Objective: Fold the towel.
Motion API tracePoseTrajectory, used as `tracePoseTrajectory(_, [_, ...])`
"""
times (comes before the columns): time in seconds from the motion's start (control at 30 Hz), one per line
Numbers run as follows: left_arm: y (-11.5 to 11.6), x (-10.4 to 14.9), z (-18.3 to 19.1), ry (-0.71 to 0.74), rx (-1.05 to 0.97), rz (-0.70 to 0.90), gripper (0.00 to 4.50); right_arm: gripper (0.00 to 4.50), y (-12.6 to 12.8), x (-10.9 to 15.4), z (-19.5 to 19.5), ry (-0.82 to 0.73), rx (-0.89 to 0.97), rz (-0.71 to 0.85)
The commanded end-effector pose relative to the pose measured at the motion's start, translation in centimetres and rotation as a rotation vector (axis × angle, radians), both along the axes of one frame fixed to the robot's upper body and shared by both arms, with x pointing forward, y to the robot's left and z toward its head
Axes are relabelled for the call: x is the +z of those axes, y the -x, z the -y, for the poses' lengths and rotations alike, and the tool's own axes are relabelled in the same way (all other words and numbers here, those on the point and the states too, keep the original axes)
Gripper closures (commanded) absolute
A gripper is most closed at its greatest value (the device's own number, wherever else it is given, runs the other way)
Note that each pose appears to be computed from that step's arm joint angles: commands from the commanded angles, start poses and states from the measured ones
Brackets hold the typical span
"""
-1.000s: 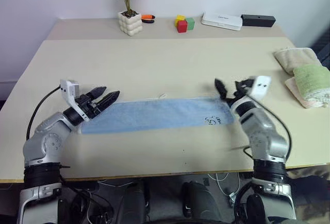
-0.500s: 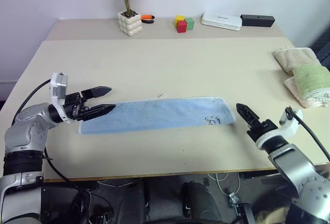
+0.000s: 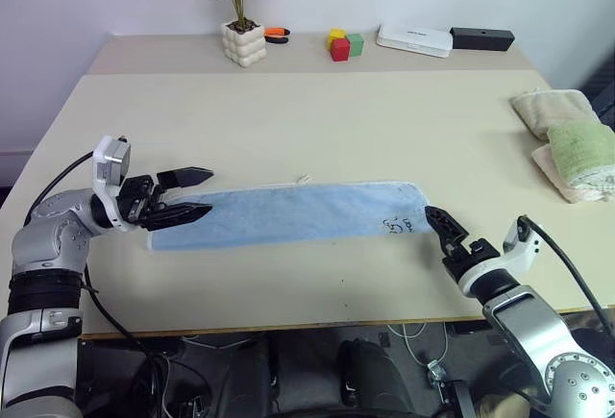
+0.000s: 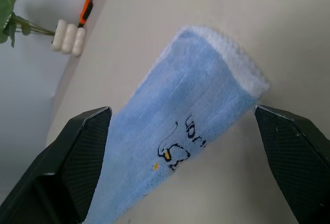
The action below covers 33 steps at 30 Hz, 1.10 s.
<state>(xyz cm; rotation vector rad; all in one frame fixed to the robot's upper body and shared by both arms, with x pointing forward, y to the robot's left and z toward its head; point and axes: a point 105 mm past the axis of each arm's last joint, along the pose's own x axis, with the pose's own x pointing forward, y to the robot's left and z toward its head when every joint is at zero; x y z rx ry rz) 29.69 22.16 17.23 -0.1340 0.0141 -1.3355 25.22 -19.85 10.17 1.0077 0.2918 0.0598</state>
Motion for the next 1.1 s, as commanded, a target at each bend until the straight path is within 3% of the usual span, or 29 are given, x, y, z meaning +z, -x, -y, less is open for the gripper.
tracePoseTrajectory(0.03, [0.4, 0.9, -0.3, -0.001, 0.009, 0.046, 0.02, 0.0, 0.0, -0.9, 0.2, 0.01, -0.017, -0.034])
tracePoseTrajectory(0.4, [0.9, 1.2, -0.6, -0.007, 0.035, 0.058, 0.02, 0.0, -3.0, -1.2, -1.3, -0.013, -0.015, -0.019])
tracePoseTrajectory(0.5, [1.0, 1.4, -0.6, -0.015, 0.043, 0.064, 0.0, 0.88, -4.0, -1.6, -1.3, -0.009, -0.051, -0.039])
tracePoseTrajectory(0.73, [0.8, 1.2, -0.5, -0.025, 0.051, 0.07, 0.0, 4.48, -5.1, -0.7, -0.1, 0.02, -0.095, 0.002])
tracePoseTrajectory(0.93, [0.3, 1.3, -0.7, -0.027, 0.062, 0.081, 0.0, 4.48, -6.0, 1.3, 3.5, 0.179, -0.135, 0.069])
tracePoseTrajectory(1.1, [0.2, 1.3, -0.8, -0.027, 0.062, 0.085, 0.0, 4.48, -6.1, 1.5, 4.2, 0.189, -0.148, 0.07])
